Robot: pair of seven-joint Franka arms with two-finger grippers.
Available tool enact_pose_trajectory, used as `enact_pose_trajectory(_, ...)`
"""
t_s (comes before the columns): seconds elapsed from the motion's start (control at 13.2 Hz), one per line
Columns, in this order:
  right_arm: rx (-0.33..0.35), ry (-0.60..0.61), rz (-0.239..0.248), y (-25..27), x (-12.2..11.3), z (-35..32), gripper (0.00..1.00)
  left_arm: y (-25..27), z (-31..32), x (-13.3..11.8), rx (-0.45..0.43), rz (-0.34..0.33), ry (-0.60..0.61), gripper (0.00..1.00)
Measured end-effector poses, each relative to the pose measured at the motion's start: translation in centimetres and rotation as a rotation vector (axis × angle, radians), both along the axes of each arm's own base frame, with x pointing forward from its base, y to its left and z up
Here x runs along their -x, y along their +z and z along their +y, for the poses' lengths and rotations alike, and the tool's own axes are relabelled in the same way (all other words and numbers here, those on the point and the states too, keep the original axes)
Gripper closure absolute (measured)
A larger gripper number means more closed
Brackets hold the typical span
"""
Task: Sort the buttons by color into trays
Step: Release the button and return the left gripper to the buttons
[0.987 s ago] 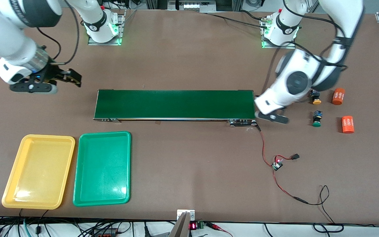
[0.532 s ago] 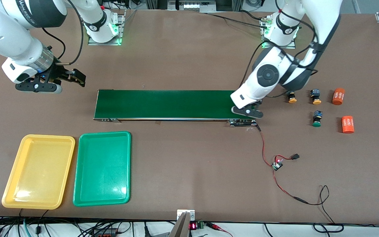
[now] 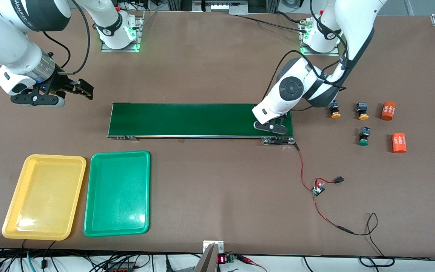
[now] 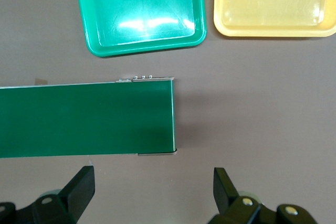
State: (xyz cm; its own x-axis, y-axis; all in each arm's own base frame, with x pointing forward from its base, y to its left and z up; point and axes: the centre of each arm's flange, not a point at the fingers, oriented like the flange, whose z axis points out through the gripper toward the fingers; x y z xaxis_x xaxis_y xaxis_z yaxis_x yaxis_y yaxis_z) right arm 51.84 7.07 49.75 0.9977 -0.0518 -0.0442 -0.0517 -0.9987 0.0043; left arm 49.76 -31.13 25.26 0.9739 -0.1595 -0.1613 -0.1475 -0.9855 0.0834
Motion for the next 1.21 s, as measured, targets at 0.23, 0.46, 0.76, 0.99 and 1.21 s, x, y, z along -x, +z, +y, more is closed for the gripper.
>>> enact_pose_trajectory(0.23,0.002,-0.022,0.017,-0.1,0.0,-1.2,0.0,1.6,-0.4,-1.2,0.013,-0.028,0.028,0.09)
enact_pose_trajectory(0.46,0.006,-0.029,0.057,0.1,0.7,-1.7,0.0,5.3,0.0,-3.4,-0.027,0.005,0.049,0.0)
enact_pose_trajectory(0.76,0.002,-0.029,0.038,0.6,0.8,-1.7,0.0,12.0,7.1,-8.4,-0.105,0.085,0.158,0.0)
enact_pose_trajectory(0.99,0.0,-0.029,0.021,0.5,0.5,-1.7,0.0,12.4,16.6,-11.5,-0.113,0.106,0.297,0.0)
enact_pose_trajectory(1.21,0.003,-0.028,0.026,0.0,0.2,-1.6,0.0,9.5,25.1,-12.3,-0.182,0.141,0.233,0.0)
